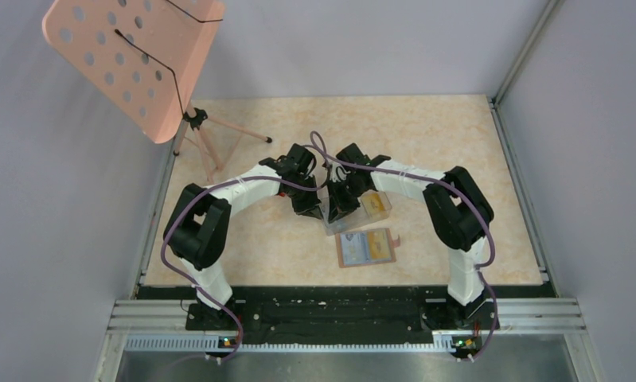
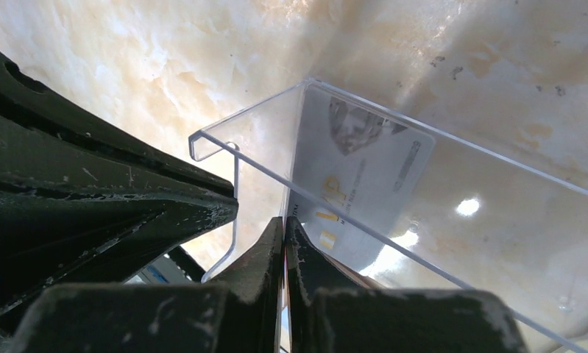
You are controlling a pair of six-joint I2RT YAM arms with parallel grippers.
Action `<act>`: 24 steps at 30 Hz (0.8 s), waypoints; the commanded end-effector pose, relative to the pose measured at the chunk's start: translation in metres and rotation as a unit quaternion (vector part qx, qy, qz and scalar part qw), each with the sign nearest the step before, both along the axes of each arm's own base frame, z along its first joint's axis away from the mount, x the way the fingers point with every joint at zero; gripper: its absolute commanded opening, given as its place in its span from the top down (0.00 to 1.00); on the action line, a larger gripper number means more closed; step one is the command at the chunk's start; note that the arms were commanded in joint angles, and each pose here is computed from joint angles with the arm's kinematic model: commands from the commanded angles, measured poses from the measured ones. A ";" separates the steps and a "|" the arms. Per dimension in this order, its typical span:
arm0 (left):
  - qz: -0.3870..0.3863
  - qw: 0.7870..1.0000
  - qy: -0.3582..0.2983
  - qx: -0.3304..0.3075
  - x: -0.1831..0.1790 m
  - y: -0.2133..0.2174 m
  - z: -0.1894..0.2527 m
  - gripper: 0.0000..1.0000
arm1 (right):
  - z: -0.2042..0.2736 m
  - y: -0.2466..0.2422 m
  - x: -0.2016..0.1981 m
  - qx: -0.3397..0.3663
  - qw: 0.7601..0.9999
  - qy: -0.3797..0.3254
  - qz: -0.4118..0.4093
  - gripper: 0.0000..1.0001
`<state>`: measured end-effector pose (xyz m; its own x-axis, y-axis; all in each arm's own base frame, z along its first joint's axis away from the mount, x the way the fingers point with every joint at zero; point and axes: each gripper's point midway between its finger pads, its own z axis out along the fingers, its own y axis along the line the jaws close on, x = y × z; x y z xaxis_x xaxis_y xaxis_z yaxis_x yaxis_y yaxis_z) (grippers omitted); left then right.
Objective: Put the credit cards into the card holder
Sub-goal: Pick up the credit card from the storage box.
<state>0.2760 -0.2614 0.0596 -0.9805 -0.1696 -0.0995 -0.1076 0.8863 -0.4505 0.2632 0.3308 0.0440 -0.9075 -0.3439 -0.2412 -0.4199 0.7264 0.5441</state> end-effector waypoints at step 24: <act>0.066 0.995 -0.032 0.064 0.029 0.092 0.011 1.00 | 0.117 -0.030 0.040 0.066 0.987 -0.127 -0.073 1.00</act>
<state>0.2972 -0.1756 0.0464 -0.9479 -0.2933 -0.1246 -0.2451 0.9209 -0.3032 0.2934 0.3124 0.1283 -0.8778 -0.2227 -0.4241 -0.4384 0.7304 0.5238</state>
